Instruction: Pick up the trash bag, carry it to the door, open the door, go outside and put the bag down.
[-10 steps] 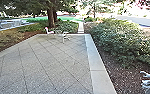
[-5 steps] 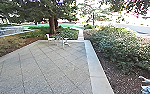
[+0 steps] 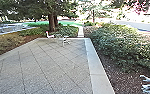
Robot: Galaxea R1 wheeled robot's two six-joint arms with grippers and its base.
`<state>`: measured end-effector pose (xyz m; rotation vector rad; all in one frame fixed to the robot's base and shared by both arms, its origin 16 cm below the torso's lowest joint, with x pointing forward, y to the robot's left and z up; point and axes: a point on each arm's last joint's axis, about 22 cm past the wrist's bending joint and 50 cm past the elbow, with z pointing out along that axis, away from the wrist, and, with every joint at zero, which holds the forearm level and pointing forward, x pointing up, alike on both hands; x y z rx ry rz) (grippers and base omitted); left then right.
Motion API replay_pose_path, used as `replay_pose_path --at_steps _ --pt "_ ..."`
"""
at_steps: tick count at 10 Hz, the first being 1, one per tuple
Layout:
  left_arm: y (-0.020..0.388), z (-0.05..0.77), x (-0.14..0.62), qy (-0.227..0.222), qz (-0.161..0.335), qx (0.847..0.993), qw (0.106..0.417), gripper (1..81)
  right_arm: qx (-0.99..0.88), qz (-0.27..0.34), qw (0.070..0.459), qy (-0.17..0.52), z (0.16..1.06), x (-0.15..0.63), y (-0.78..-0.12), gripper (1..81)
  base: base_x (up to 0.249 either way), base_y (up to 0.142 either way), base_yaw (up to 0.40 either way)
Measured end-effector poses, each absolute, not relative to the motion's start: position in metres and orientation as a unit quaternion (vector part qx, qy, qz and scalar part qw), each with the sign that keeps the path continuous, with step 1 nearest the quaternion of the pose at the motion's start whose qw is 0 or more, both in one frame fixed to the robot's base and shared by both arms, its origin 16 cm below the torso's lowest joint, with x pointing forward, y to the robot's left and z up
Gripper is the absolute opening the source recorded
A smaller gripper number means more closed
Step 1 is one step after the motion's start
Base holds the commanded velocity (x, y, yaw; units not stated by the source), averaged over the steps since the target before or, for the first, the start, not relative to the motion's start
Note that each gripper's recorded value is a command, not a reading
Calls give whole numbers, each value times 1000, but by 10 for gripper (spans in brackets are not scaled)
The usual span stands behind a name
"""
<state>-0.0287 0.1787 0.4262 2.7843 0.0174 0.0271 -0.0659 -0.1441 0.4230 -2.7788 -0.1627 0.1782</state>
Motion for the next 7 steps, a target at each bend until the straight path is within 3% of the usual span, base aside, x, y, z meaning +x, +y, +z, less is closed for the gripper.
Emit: replay_pose_path --at_steps 7 --pt "178 428 6 -1 47 983 178 811 -982 28 173 -65 423 -33 -144 811 0 0 0"
